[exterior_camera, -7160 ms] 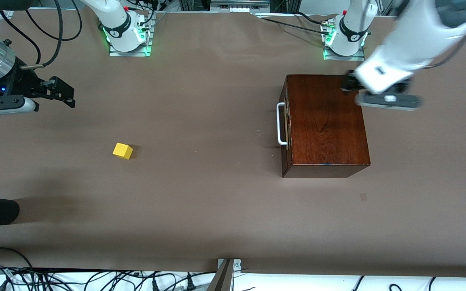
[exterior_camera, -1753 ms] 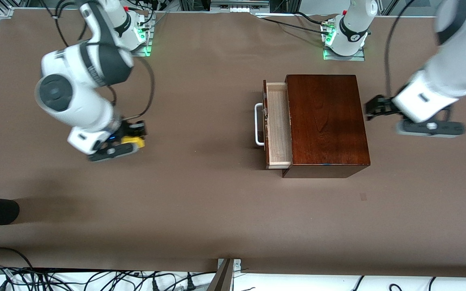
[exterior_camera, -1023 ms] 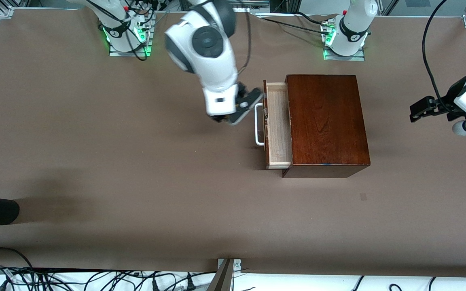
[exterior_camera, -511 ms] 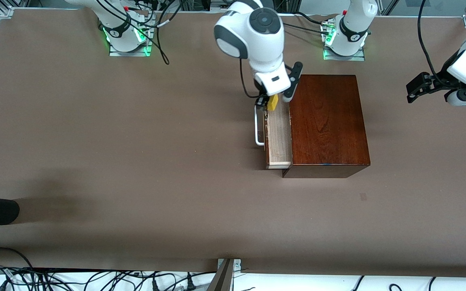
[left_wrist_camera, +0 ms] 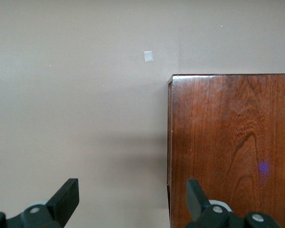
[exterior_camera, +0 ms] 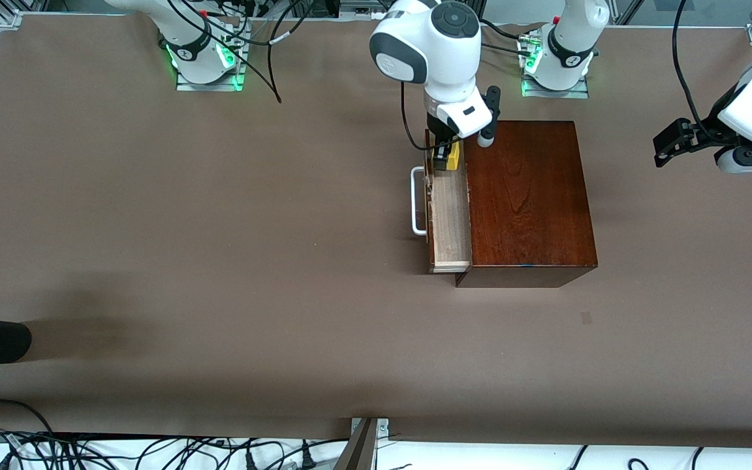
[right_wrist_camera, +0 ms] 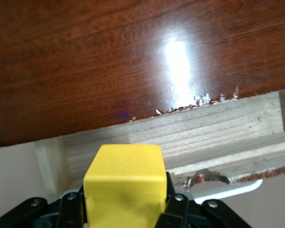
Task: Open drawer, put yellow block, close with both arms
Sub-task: 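Lower the cube into the drawer and open the right gripper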
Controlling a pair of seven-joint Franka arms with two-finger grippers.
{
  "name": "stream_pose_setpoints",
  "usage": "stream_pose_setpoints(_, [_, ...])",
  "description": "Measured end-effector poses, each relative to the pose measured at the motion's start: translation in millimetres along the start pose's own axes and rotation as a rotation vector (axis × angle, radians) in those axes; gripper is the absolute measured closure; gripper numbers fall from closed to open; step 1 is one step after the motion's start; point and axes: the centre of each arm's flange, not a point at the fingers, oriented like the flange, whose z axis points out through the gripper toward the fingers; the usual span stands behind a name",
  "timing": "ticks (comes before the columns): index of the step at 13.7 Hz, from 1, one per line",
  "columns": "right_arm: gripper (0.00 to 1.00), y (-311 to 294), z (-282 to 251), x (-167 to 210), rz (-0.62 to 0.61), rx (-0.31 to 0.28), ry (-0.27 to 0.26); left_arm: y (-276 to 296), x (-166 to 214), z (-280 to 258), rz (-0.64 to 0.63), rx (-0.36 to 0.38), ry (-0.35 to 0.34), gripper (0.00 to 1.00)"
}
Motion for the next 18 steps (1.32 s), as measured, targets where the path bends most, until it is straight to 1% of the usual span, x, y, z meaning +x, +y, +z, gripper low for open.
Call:
stream_pose_setpoints(2, [0.44,3.1,7.5,-0.9,-0.037,-0.008,-0.007,2.8,-0.3,-0.8,0.005,0.000,0.001,0.00])
stream_pose_setpoints(7, [0.44,3.6,25.0,2.6,-0.056,-0.018,0.011,13.6,-1.3,-2.0,0.024,0.001,0.003,0.00])
stream_pose_setpoints(10, [0.44,4.2,41.0,3.4,-0.071,-0.035,0.007,13.6,-1.9,-2.3,0.024,0.001,-0.001,0.00])
stream_pose_setpoints(12, [0.44,4.2,46.2,4.0,-0.102,-0.049,0.005,13.5,-2.5,-2.8,0.024,0.001,-0.004,0.00])
stream_pose_setpoints(18, [0.44,1.2,62.3,5.4,-0.160,-0.060,0.001,13.7,-2.7,-3.0,0.025,0.002,-0.005,0.00])
